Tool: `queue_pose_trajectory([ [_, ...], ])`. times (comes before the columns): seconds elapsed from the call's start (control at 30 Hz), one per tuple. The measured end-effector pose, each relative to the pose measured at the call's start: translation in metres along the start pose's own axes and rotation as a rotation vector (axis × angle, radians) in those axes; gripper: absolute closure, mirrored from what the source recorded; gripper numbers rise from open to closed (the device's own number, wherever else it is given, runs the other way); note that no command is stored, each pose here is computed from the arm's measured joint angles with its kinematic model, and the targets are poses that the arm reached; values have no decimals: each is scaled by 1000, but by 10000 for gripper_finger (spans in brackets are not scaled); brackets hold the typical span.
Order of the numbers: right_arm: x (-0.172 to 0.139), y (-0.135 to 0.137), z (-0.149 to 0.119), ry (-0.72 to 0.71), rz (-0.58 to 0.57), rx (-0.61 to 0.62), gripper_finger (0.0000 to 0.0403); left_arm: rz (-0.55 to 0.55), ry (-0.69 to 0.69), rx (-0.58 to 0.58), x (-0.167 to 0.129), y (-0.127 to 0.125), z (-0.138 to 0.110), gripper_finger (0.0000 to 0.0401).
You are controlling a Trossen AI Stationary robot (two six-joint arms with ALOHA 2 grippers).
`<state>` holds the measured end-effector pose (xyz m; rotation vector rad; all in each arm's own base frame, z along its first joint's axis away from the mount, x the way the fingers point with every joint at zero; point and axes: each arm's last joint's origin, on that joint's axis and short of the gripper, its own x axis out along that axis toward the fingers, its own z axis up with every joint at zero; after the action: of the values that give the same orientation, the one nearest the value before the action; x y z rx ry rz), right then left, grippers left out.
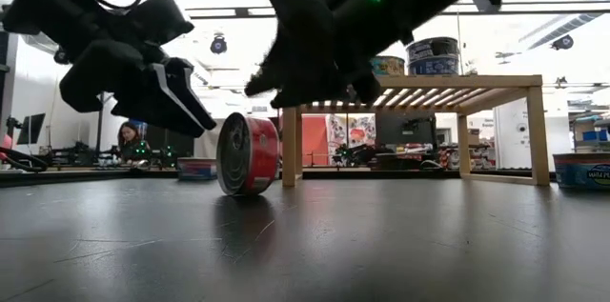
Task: Stack canned seafood by type on shelf
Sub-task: Put the red tuna can on the shelf
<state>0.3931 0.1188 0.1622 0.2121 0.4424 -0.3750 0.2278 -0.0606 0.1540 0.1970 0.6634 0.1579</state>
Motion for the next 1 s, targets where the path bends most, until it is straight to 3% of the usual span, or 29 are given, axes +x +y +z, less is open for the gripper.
queue_pose_trajectory([
  [0.27, 10, 0, 3, 40, -45, 93, 94, -90, -79, -82, 1, -3, 1, 179],
  [0.53, 25, -6, -7, 80, -89, 134, 81, -121, -111, -94, 2, -6, 4, 179],
  [0.73, 26, -7, -9, 87, -89, 88, 130, -129, -145, -94, 5, -9, 6, 179],
  [1.0, 27, -6, -9, 114, -45, 43, 269, -97, -159, -82, 5, -8, 8, 179],
])
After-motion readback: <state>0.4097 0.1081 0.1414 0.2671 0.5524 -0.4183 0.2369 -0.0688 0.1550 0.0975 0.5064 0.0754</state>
